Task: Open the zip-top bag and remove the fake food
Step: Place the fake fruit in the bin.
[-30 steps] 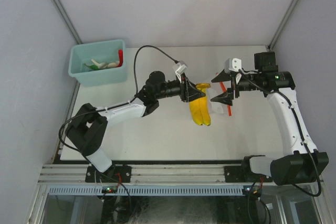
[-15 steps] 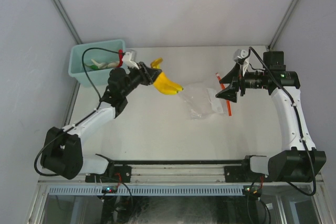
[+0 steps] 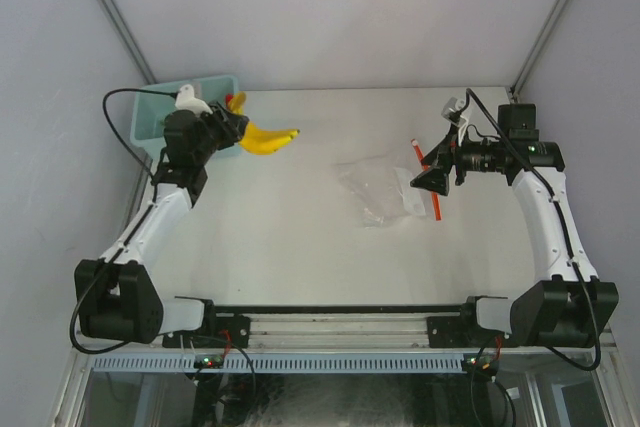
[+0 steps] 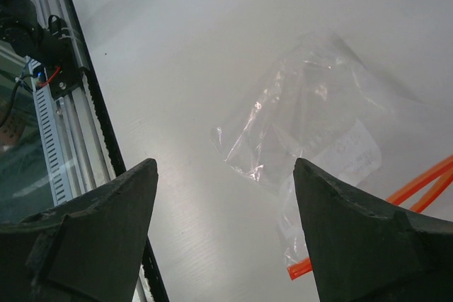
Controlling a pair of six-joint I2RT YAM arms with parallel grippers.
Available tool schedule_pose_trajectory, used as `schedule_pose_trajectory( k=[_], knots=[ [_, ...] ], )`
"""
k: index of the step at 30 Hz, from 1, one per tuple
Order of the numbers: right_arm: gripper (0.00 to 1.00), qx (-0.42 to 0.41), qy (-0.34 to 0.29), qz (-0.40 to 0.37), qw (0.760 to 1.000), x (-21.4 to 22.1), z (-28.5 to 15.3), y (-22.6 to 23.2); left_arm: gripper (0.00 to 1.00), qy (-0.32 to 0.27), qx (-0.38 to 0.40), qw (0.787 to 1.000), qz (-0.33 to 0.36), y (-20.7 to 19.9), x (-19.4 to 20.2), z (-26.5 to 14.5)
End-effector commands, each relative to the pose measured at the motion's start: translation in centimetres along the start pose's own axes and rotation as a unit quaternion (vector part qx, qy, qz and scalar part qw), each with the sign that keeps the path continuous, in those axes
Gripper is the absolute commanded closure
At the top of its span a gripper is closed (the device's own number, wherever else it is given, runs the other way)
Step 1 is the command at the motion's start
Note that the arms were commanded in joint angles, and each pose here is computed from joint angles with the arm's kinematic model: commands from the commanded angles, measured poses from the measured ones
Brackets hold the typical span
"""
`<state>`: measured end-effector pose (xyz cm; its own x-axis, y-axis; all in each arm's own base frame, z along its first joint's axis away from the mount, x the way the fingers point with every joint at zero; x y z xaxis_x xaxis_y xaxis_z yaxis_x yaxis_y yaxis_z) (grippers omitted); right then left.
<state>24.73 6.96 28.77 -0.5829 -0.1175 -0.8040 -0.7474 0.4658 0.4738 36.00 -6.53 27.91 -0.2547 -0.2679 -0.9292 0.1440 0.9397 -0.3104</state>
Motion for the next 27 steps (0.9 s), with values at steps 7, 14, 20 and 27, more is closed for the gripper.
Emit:
schedule_pose_trajectory(
  k=[7, 14, 20, 27],
  knots=[
    [0.24, 0.021, -0.018, -0.013, 1.000, -0.6, -0.4, -0.2, 1.00, -0.048, -0.103, 0.994, -0.001, 3.8, -7.4, -0.9],
    [0.24, 0.030, -0.022, -0.015, 0.999, -0.7, -0.6, -0.3, 1.00, -0.033, -0.190, 0.981, 0.003, 6.3, -10.0, 0.2],
    [0.23, 0.035, -0.020, -0.004, 0.999, 0.1, -0.5, -0.8, 1.00, -0.020, -0.254, 0.967, -0.001, 8.3, -10.9, 1.4],
    [0.23, 0.037, -0.021, 0.004, 0.999, 0.2, -0.5, -1.1, 1.00, -0.003, -0.304, 0.953, -0.003, 10.2, -11.5, 2.9]
  ],
)
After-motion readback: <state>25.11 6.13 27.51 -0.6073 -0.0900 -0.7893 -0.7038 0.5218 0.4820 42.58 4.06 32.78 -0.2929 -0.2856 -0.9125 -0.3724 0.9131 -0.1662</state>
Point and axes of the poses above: each gripper's point midway between its finger pads, its own z axis out along the fingers, its own y axis along the line the jaws close on, x = y × z, the point moved 7 cm from there along -z, back along the fingers, and after that the axes turned 12 degrees about z, right-handed, at the moved point
